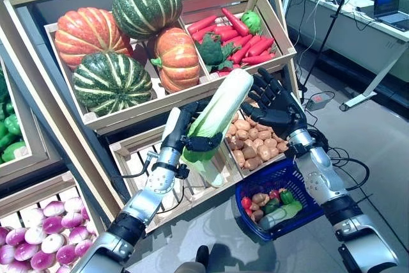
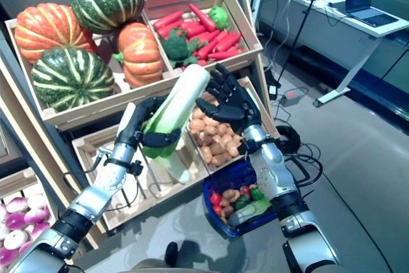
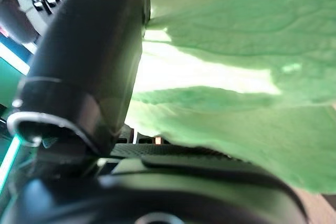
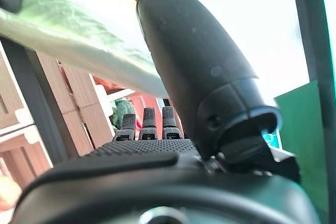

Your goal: Put vegetables into the basket

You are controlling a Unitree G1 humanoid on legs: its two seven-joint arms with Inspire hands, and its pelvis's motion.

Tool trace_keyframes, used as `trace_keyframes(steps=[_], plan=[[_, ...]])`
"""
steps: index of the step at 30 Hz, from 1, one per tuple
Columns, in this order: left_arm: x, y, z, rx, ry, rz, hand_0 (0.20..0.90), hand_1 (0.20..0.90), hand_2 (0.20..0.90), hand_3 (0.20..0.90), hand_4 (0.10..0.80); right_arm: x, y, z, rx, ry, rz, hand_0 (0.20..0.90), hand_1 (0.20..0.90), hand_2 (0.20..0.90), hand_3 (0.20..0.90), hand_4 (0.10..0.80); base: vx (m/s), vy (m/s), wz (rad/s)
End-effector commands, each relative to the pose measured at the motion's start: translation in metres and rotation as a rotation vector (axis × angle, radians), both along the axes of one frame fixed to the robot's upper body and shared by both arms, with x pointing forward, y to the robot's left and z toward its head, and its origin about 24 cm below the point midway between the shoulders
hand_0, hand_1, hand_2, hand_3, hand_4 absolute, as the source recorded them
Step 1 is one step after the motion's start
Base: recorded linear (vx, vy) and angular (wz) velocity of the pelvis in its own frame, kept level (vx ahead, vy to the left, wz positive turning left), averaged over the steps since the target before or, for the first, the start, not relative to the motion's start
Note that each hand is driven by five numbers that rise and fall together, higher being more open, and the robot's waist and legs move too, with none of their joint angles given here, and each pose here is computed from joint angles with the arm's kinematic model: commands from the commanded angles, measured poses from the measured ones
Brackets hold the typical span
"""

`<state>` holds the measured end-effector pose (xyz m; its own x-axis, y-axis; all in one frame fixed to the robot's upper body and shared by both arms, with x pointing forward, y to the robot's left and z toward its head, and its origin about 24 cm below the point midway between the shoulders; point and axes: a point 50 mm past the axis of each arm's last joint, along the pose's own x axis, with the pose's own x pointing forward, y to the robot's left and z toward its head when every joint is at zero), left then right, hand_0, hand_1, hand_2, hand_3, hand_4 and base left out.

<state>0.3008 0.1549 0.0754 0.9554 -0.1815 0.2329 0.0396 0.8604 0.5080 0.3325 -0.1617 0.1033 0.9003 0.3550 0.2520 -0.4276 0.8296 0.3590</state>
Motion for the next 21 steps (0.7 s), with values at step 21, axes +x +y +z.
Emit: trace_keyframes(steps=[21], plan=[[-0.001, -0.061, 0.092, 0.081, -0.521, -0.380, 0.300, 0.300, 0.300, 0.300, 0.400, 0.009, 0.039, 0.028, 0.318, -0.069, 0.374, 0.900, 0.900, 0.900, 0.900, 0.800, 0.003, -0.005, 0.00]])
